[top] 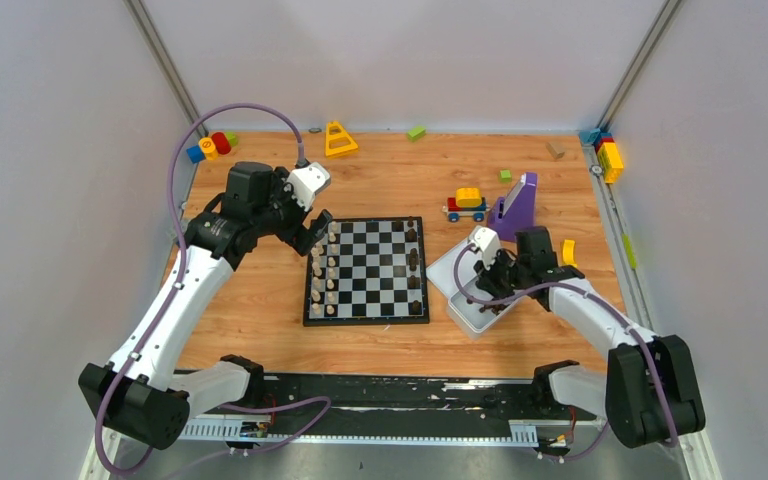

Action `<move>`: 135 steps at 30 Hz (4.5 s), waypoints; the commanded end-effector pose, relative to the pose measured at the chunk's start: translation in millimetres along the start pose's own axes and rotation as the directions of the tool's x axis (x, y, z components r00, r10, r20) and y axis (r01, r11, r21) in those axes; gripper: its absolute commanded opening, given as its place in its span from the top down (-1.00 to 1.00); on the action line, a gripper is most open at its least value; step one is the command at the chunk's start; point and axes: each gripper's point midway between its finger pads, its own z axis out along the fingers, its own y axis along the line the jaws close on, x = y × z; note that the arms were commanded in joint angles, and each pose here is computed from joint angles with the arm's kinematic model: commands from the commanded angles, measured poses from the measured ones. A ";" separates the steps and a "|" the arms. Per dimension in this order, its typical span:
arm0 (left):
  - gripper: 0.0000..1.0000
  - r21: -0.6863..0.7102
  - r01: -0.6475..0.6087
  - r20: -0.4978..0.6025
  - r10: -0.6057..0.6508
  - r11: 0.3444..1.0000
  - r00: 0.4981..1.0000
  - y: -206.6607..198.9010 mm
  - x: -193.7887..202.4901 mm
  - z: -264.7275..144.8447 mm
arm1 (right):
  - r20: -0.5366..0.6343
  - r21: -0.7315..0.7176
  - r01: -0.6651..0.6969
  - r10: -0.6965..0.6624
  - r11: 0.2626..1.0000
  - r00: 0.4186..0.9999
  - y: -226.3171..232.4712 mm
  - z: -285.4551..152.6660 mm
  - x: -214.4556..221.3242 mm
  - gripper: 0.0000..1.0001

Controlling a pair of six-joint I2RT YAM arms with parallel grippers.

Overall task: Set up the chess pieces on the board
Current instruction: Pick up the chess piece from the storage box, then place the chess piece on the chessboard, then pick up the chess piece from the storage box.

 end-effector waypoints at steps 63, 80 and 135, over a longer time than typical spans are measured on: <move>-1.00 -0.151 0.083 0.114 -0.066 0.985 0.991 26.4 -24.7 -28.8 | -0.111 -0.084 0.086 -0.095 0.993 0.989 1.0 154.7 -186.8 1.00; -1.00 -0.143 0.084 0.114 -0.068 0.986 0.991 25.3 -24.3 -27.9 | -0.135 -0.066 0.092 -0.101 0.994 0.986 -5.3 164.1 -181.8 1.00; -1.00 -0.104 0.045 0.121 -0.033 0.994 0.992 19.1 -25.9 -26.1 | -0.027 0.100 0.004 -0.001 0.995 1.000 -7.8 -47.2 -141.7 0.17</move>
